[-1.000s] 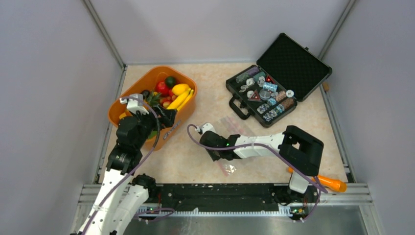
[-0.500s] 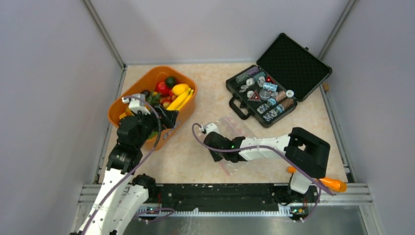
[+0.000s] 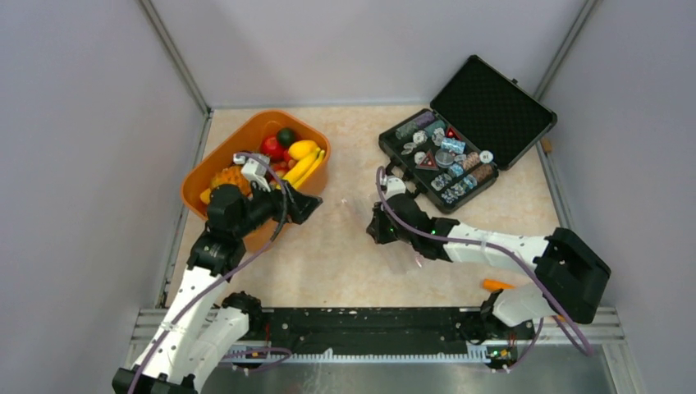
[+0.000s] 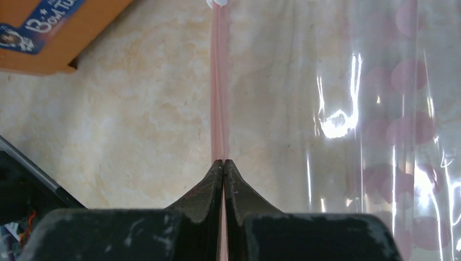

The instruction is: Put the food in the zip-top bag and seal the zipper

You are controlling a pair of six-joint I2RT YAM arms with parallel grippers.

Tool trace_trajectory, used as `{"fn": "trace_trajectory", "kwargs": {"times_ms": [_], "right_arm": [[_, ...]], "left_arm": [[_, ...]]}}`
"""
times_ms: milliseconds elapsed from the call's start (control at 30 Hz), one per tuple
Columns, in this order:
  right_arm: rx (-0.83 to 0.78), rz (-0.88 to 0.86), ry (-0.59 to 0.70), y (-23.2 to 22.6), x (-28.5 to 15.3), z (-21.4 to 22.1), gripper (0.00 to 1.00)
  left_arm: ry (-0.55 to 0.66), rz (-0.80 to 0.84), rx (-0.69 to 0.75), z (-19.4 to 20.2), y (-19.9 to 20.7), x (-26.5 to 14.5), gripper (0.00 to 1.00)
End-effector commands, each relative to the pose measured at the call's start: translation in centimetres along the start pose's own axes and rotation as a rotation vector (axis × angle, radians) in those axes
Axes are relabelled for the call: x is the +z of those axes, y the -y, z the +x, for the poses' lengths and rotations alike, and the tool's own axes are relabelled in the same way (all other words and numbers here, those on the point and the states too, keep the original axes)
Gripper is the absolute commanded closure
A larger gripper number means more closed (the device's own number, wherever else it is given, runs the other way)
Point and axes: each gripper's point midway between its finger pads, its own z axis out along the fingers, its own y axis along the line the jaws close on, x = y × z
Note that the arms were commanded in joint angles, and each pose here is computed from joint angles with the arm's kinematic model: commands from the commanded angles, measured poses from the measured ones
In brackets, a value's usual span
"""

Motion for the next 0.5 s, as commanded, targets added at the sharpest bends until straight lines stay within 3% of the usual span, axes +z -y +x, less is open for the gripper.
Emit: {"fn": "trace_trajectory", "kwargs": {"times_ms": [0,200,467], "right_arm": [[0.093,-0.026,0.095,-0.1,-0.9,-2.6,1.00],[0.165,-0.004,0.161,1.1,-1.6,-3.2,1.00],[0.144,-0.036,0.121,1.0,-1.1,-1.6,1.00]], "left_arm": [[-0.065,0.132,0.035,1.9,2.2,1.0,0.01],[-0.252,0.077,0.009,7.3,3.3,4.0,0.09],[-0.255,0.059,-0.197,11.2,3.5,5.6,0.15]]}}
